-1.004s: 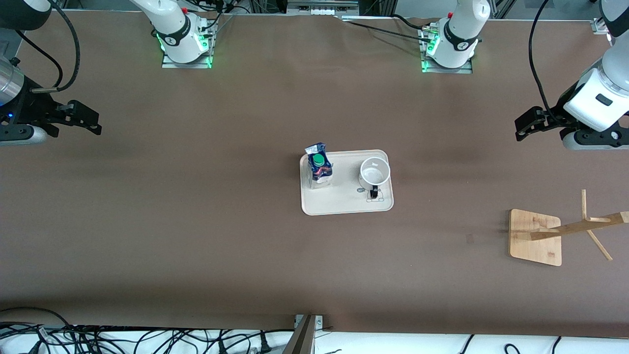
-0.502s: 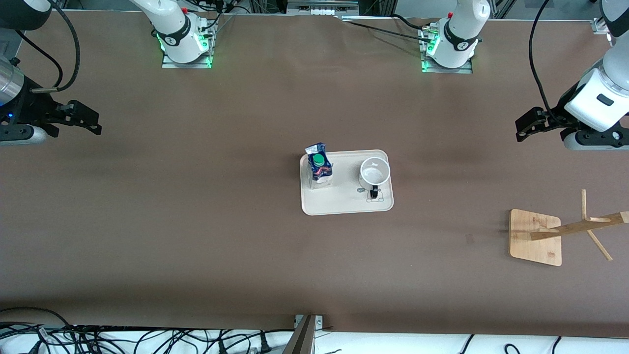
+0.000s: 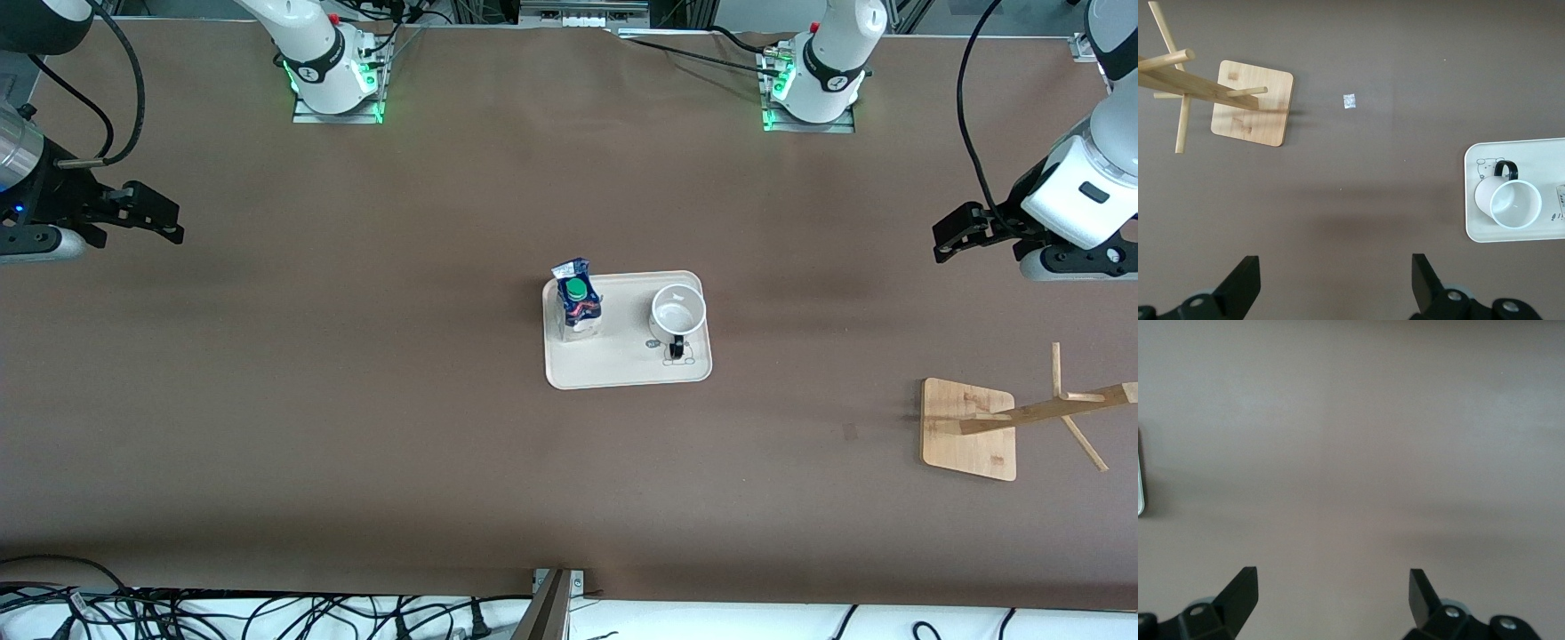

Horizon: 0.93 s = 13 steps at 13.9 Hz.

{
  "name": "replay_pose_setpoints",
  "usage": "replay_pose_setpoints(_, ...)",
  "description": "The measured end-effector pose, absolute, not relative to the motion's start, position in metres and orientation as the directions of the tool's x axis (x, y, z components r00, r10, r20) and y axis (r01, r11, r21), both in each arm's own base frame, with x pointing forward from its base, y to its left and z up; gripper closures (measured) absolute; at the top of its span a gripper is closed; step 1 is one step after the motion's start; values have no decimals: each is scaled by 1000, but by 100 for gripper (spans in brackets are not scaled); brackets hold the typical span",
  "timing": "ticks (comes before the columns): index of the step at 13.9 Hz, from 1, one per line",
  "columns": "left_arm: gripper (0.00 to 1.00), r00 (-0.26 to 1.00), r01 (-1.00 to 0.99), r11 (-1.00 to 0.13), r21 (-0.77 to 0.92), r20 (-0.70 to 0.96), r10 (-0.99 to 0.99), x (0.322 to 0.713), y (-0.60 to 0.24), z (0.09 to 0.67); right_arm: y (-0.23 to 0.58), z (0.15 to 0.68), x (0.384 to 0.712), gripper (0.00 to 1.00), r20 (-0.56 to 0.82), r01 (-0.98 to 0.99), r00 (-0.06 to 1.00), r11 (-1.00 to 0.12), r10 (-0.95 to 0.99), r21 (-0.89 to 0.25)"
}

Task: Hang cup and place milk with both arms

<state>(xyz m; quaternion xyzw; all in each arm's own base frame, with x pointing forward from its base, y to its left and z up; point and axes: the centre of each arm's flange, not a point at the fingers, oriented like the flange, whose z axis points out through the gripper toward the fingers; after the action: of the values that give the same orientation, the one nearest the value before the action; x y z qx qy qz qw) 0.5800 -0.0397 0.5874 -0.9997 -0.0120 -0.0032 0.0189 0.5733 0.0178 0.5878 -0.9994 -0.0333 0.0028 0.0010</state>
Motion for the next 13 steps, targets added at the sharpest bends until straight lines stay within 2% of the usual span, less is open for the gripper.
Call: replay_pose_setpoints(13,0,1000,13,-999,-32,-9,14,604,-46,567,18,587,573,0,-11,67,998,-998,67,-2)
